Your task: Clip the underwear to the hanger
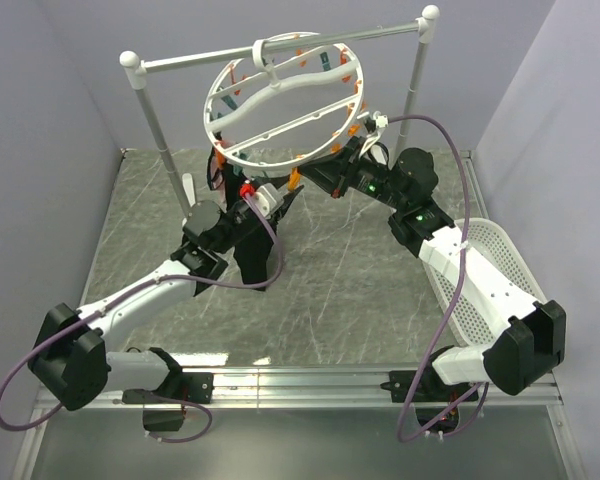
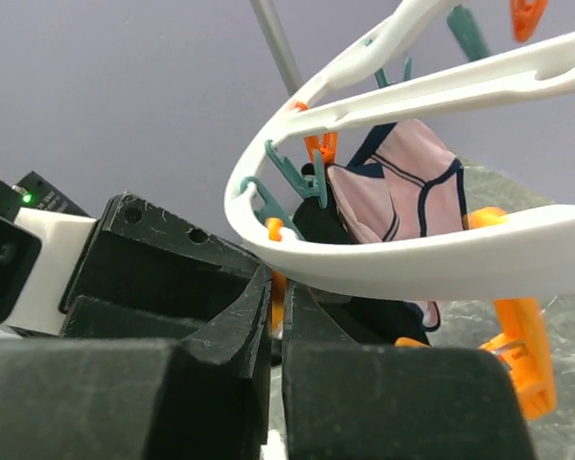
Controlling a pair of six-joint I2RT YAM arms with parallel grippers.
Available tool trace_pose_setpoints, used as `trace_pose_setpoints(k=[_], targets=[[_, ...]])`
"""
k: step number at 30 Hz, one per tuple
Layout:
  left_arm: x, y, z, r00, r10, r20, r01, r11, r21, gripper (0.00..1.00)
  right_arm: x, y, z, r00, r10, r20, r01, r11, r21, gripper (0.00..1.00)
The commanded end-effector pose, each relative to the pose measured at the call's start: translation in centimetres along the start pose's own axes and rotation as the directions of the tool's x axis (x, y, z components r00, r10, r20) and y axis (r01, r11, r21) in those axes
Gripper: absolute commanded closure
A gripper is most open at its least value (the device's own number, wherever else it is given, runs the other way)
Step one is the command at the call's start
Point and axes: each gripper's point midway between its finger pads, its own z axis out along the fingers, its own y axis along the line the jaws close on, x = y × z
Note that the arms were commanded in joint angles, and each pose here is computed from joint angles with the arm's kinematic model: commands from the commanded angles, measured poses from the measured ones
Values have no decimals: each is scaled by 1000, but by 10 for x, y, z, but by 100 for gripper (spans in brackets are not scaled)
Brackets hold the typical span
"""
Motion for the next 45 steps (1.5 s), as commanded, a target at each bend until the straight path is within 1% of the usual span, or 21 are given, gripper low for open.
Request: trace_pose_setpoints(k=[1, 3, 4, 5, 13, 17, 21, 23, 25, 26, 28, 29, 31, 32, 34, 35, 36, 37, 38, 41, 45], targets=[[-47, -9, -7, 996, -43, 73, 36, 996, 84, 60, -15, 12, 4, 998, -63, 15, 63, 997, -42, 100], [-44, -11, -12, 998, -54, 45, 49, 994, 97, 53, -13, 11, 5, 998, -69, 7, 69, 997, -41, 100], [-40, -13, -14, 998, -55, 25, 52, 994, 101, 51, -13, 11, 5, 998, -70, 5, 70, 997, -41, 100], [-43, -11, -17, 998, -48, 28, 45, 995, 94, 50, -13, 12, 5, 998, -70, 4, 70, 997, -45, 100], [-34, 9, -6, 998, -70, -12, 69, 998, -3, 51, -14, 13, 5, 998, -56, 6, 57, 997, -53, 100], [-24, 12, 3, 996, -82, -38, 82, 997, -16, 52, -17, 16, 5, 999, -31, 8, 32, 997, -63, 100], [-23, 15, 12, 994, -104, -35, 103, 994, -27, 54, -17, 19, 4, 1000, -19, 7, 19, 997, -72, 100], [-24, 14, 16, 992, -125, -28, 124, 992, -25, 57, -16, 20, 5, 1000, -10, 2, 10, 997, -77, 100], [-29, 15, 20, 991, -137, -7, 136, 990, -19, 66, -15, 20, 4, 1000, -5, -1, 5, 997, -77, 100], [-30, 15, 21, 990, -144, -2, 144, 989, -18, 79, -15, 18, 5, 1000, -2, -3, 2, 998, -70, 100], [-32, 13, 21, 988, -152, 7, 153, 988, -10, 92, -15, 15, 4, 1000, 3, -2, -3, 999, -44, 100], [-30, 11, 20, 987, -158, 5, 158, 987, -6, 99, -14, 13, 4, 1000, 7, -5, -7, 999, -33, 85], [-30, 8, 17, 987, -163, 5, 163, 987, 7, 100, -21, 10, 3, 1000, 12, 0, -12, 1000, -4, 64], [-28, 7, 16, 986, -166, -2, 166, 986, 10, 100, -21, 1, 0, 1000, 28, -6, -28, 999, 47, 55], [-28, 6, 14, 985, -172, -6, 172, 985, 7, 100, -27, -6, -8, 999, 34, -4, -34, 994, 103, 52], [-28, 7, 13, 985, -175, -6, 175, 985, 5, 100, -40, -7, -18, 999, 14, 32, -18, 991, 130, 48], [-27, 5, 13, 984, -176, -10, 177, 984, 9, 100, -45, -8, -24, 999, 9, 47, -16, 989, 145, 46], [-29, 6, 13, 984, -177, -4, 177, 984, 11, 100, -40, -12, -29, 999, 16, 50, -24, 987, 160, 44], [-30, 5, 13, 984, -180, -2, 180, 983, 15, 100, -44, -9, -33, 998, 8, 62, -18, 988, 155, 37], [-33, 1, 13, 981, -194, 6, 194, 980, 36, 100, -41, -5, -34, 999, 18, 42, -24, 990, 140, 33], [-36, -1, 14, 976, -216, 13, 215, 975, 51, 100, -27, -10, -23, 997, 68, 25, -71, 993, 95, 32]])
